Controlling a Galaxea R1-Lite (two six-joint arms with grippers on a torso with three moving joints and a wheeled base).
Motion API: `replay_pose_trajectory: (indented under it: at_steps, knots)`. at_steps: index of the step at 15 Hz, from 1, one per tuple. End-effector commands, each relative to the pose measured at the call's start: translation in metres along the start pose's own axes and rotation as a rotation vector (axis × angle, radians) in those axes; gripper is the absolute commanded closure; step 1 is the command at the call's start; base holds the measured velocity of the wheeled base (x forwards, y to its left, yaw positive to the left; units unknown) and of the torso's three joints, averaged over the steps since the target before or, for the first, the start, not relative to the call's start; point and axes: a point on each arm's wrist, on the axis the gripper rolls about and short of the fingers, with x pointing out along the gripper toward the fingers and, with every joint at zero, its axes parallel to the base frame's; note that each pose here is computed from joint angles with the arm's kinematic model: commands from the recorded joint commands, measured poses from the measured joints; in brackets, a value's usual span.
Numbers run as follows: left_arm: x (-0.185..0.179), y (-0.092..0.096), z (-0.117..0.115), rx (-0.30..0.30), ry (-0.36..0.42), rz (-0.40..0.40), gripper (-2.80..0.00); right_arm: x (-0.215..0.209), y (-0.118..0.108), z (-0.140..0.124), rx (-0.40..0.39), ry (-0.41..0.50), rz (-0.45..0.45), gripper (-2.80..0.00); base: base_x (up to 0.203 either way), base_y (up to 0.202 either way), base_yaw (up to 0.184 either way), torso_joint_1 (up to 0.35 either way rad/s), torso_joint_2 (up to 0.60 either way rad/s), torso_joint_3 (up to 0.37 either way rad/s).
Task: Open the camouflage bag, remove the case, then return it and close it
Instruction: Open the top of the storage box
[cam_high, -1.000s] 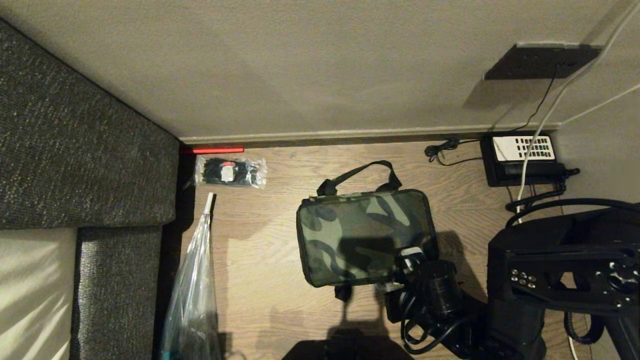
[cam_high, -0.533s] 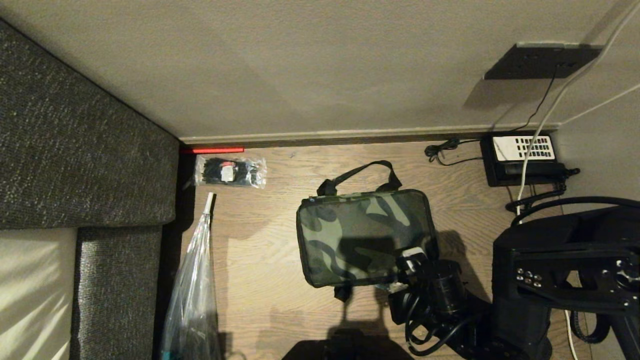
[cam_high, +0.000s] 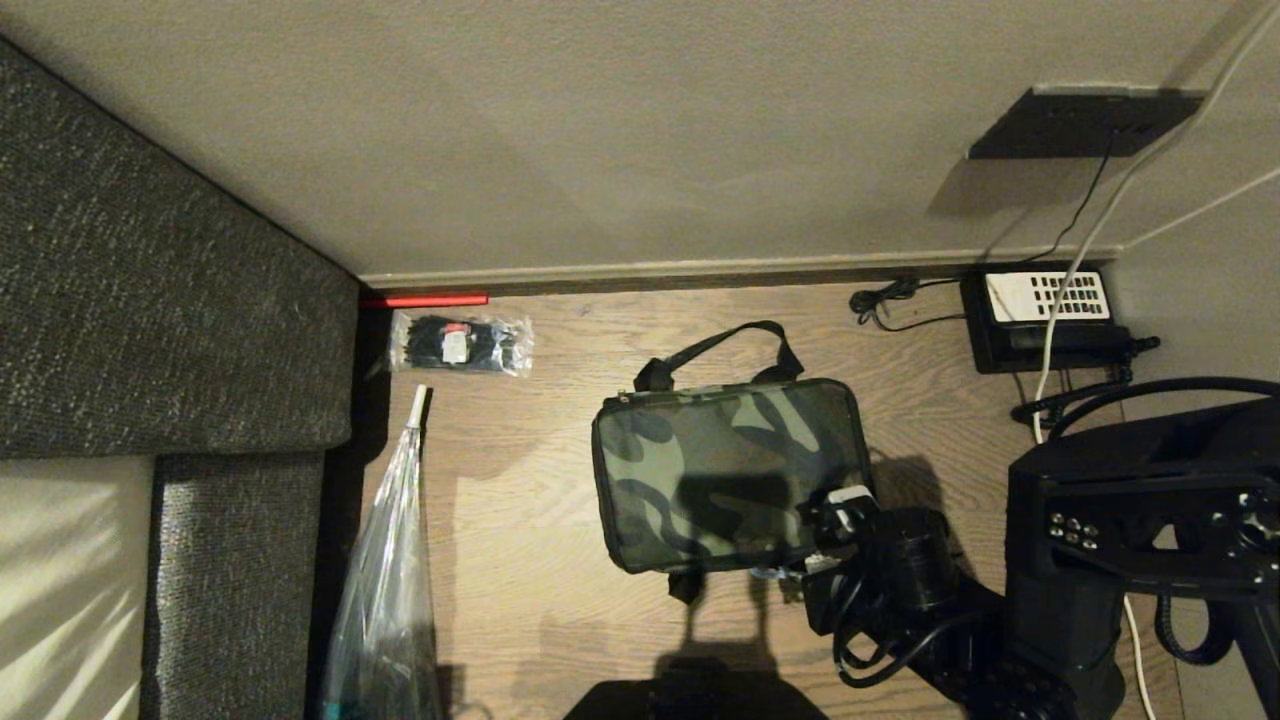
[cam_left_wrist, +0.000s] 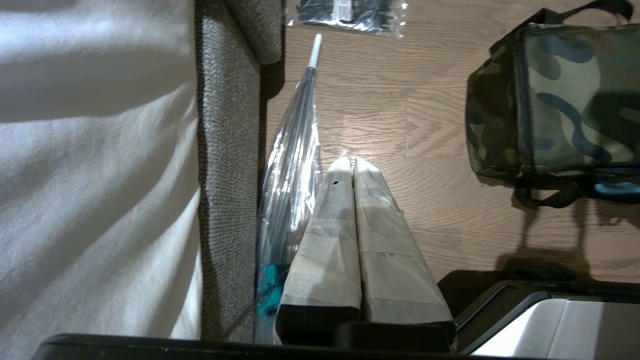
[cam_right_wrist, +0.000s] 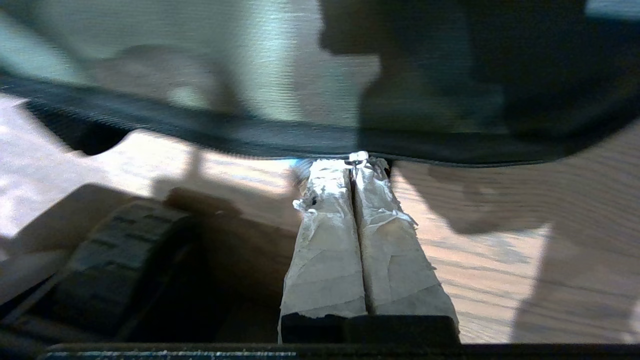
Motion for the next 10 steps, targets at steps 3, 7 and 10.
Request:
replay_pose_trajectory:
  at_steps: [3,7,10]
  knots:
    - [0.000,0.000,-0.001,-0.001,0.003,0.001,0.00,0.003,-0.019,0.003,0.011,-0.007,-0.038,0.00,0.000,0.000,0.000,0.000,0.00,0.000]
    - [0.000,0.000,-0.001,-0.001,0.003,0.001,0.00,0.005,-0.030,0.005,0.006,-0.007,-0.062,0.00,0.000,0.000,0.000,0.000,0.00,0.000]
    - [0.000,0.000,-0.001,-0.001,0.003,0.001,0.00,0.006,-0.040,0.008,-0.003,-0.015,-0.087,0.00,0.000,0.000,0.000,0.000,0.00,0.000]
